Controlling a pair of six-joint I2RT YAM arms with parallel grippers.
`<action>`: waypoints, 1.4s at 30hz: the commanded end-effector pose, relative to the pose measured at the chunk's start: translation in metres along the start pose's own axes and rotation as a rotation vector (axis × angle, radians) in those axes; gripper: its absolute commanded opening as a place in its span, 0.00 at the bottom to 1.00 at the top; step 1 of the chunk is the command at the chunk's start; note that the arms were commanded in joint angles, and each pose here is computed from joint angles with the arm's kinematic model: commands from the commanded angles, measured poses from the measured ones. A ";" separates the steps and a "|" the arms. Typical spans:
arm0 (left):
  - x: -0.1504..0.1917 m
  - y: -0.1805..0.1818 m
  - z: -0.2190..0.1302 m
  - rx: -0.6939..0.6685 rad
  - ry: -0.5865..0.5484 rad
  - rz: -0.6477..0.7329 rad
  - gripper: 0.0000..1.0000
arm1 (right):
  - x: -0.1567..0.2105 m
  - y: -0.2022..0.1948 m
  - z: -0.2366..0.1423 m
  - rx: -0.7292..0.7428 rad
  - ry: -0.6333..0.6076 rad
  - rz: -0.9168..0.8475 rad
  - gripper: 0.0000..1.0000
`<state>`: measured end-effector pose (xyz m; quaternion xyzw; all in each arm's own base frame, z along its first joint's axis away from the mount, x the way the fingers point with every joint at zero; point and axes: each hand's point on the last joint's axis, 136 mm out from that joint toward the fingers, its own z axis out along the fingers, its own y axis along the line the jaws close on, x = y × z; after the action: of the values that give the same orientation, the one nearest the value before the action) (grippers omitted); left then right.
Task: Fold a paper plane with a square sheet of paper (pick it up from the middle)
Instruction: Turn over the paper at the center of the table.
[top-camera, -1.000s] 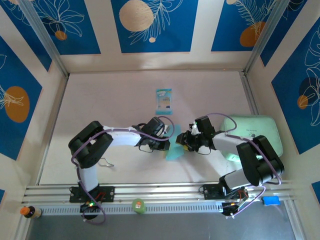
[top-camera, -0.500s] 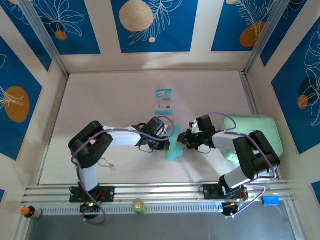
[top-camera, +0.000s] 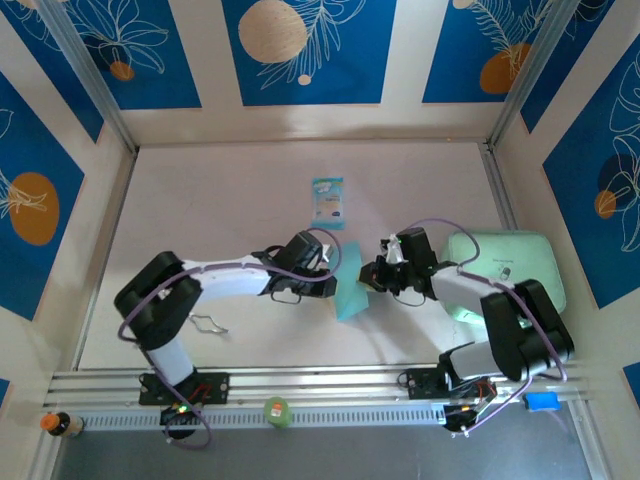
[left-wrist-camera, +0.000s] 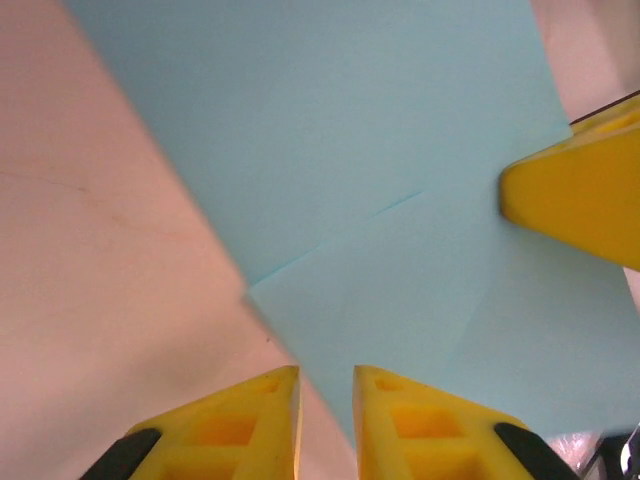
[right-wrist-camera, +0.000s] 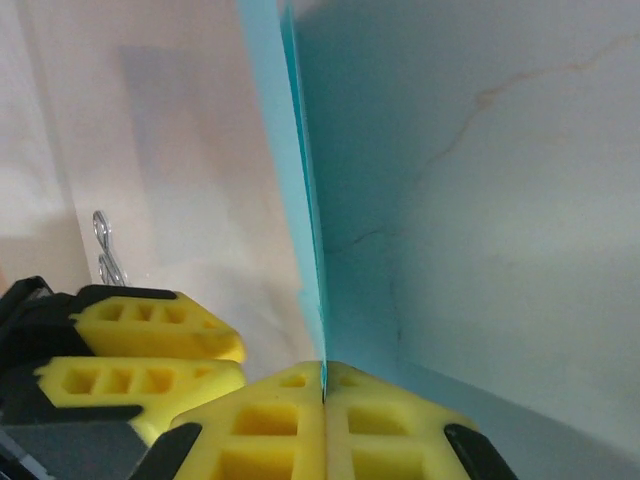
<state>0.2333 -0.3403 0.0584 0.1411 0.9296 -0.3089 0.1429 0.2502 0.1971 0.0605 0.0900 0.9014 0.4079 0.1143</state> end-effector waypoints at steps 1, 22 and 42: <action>-0.014 0.011 -0.023 -0.076 -0.101 0.026 0.22 | -0.002 0.006 -0.015 0.070 -0.047 -0.089 0.05; -0.036 0.052 -0.121 -0.244 -0.531 0.033 0.41 | -0.008 0.037 -0.071 0.453 -0.236 -0.474 0.04; -0.024 0.105 -0.173 -0.459 -0.619 -0.100 1.00 | -0.010 0.043 -0.050 0.885 -0.163 -0.833 0.02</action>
<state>0.2648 -0.1778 0.1485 -0.0044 0.8903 -0.1483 0.4306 0.2449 0.1962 0.1230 -0.1971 0.9384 -0.0365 0.2813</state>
